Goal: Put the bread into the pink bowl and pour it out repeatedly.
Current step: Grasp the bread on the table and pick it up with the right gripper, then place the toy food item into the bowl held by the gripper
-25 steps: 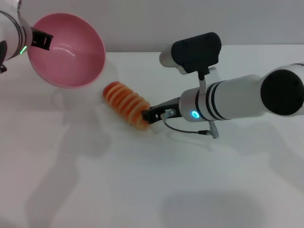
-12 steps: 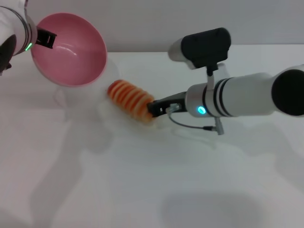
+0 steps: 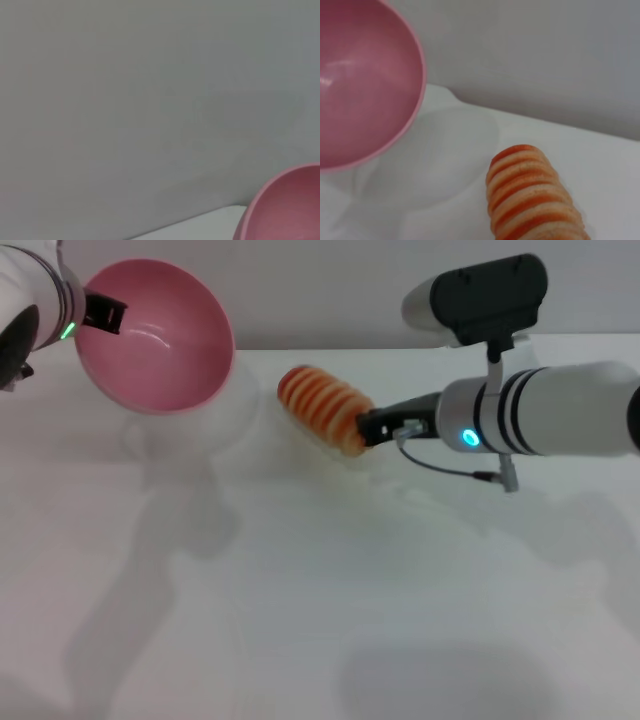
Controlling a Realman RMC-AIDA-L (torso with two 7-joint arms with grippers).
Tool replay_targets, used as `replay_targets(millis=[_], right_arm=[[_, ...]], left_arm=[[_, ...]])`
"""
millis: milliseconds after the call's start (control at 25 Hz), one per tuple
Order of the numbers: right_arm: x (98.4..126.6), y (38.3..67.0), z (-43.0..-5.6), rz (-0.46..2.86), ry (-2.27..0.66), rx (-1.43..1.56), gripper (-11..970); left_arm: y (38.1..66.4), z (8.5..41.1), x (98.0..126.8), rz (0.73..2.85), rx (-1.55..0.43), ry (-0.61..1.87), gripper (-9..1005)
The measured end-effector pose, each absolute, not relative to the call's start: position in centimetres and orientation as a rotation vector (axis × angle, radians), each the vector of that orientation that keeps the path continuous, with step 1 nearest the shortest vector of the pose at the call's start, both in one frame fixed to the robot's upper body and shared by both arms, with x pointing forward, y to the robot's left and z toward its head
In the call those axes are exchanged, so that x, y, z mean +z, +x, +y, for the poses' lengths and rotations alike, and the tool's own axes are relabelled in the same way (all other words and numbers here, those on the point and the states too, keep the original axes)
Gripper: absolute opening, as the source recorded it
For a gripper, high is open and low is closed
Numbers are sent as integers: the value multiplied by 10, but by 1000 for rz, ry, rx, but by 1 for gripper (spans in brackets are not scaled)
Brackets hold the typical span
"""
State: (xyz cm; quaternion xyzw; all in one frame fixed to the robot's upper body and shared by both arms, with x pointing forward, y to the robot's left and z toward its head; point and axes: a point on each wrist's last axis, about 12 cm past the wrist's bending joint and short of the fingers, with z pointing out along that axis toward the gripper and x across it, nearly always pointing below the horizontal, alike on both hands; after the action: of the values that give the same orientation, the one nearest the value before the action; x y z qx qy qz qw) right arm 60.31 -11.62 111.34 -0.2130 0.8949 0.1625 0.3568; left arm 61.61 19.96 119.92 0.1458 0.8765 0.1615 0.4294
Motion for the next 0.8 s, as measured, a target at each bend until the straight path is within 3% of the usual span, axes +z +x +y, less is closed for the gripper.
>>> replay_targets(millis=[280, 800], right_arm=[[1148, 596, -113, 2243, -587, 384, 83], [1213, 551, -92, 2082, -694, 335, 76]], left_arm=[[617, 197, 1191, 2220, 349, 368, 45], [612, 190, 1181, 2264, 286, 378, 45]])
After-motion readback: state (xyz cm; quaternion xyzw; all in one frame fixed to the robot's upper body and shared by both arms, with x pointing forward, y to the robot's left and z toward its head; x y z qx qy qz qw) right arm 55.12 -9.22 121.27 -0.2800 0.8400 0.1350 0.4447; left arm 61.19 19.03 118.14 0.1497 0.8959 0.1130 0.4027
